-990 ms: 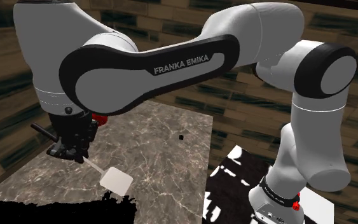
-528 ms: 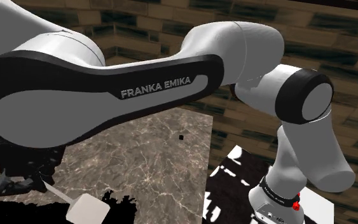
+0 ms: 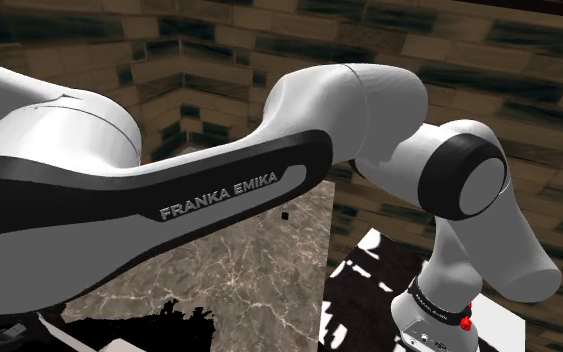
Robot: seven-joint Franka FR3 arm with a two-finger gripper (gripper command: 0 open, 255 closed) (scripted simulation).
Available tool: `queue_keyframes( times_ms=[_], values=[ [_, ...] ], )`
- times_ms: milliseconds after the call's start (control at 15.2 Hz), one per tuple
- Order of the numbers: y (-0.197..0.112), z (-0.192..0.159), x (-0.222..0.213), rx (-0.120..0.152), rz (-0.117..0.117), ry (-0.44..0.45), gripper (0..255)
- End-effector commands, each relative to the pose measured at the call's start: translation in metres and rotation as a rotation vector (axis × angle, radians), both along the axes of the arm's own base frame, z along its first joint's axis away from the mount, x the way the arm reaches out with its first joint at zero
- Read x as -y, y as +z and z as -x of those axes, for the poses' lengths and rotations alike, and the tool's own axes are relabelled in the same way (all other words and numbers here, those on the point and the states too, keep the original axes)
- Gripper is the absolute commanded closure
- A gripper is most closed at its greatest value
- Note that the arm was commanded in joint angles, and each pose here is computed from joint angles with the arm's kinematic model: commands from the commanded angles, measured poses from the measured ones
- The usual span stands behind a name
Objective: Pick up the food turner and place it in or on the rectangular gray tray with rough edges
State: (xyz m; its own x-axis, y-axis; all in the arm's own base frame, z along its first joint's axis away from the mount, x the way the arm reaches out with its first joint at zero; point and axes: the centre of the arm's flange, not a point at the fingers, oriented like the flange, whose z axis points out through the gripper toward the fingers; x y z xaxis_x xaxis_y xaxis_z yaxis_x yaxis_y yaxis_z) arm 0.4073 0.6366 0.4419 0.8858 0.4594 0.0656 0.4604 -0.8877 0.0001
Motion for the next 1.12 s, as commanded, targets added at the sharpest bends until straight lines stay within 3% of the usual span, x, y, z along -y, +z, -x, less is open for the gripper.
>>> queue_keyframes(
  times_ms=[0,528,1056],
  values=[
    [-0.01,0.0,-0.001,0.0,-0.001,0.0,255],
    [-0.052,0.0,-0.001,0.0,-0.001,0.0,255],
    [-0.052,0.0,-0.001,0.0,-0.001,0.0,255]
  ],
)
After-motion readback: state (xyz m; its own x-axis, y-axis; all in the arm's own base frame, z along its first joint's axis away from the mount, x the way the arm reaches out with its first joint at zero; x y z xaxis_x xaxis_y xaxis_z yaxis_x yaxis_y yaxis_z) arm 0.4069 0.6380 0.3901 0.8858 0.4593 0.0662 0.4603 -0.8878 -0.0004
